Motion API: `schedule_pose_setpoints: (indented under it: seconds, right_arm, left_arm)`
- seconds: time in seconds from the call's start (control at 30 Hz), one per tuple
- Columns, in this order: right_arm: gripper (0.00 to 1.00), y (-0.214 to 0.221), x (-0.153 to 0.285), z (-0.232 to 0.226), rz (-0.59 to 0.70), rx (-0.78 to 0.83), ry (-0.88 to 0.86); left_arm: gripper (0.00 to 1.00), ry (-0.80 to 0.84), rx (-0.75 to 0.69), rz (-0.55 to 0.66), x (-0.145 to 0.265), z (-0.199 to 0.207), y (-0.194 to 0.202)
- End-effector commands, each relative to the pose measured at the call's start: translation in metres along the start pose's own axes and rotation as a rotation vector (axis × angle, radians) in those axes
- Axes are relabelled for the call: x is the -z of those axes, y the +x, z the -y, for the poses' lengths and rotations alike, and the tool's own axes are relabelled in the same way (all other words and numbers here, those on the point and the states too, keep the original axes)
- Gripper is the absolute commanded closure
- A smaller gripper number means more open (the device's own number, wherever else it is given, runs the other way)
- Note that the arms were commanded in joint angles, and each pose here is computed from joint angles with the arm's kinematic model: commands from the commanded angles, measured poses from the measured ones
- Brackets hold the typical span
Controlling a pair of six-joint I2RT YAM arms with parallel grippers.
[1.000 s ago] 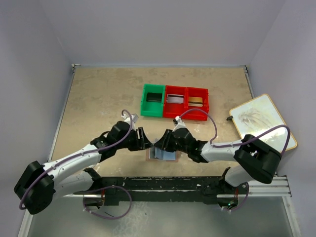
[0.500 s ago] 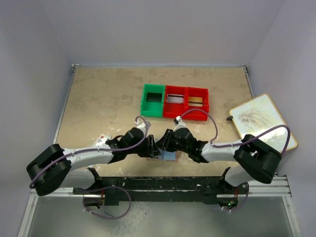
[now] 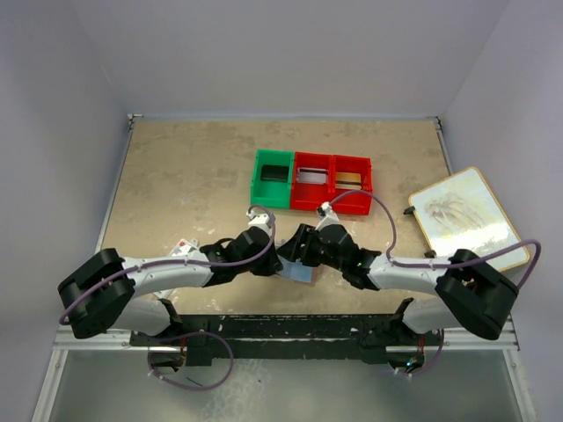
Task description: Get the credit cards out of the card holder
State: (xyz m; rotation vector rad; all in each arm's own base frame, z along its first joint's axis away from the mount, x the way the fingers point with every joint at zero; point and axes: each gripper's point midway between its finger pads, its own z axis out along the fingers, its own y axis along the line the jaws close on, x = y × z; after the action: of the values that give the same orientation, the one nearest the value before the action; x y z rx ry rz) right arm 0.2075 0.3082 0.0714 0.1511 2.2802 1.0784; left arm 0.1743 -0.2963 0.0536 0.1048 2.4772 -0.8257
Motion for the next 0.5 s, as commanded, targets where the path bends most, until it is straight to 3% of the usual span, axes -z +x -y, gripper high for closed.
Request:
schedule_pose_setpoints:
  seconds: [0.0, 0.23, 0.47]
  right_arm:
    - [0.34, -0.026, 0.013, -0.009, 0.071, 0.031, 0.013]
    - [0.27, -0.053, 0.039, 0.028, 0.153, 0.019, 0.166]
    - [0.23, -0.063, 0.056, 0.056, 0.199, -0.01, 0.207]
  left_arm:
    - [1.0, -0.082, -0.053, 0.069, 0.003, -0.003, -0.017]
    - [0.99, -0.196, -0.141, 0.087, 0.013, -0.008, -0.023]
    - [0.89, -0.301, -0.288, 0.068, 0.008, 0.004, -0.019]
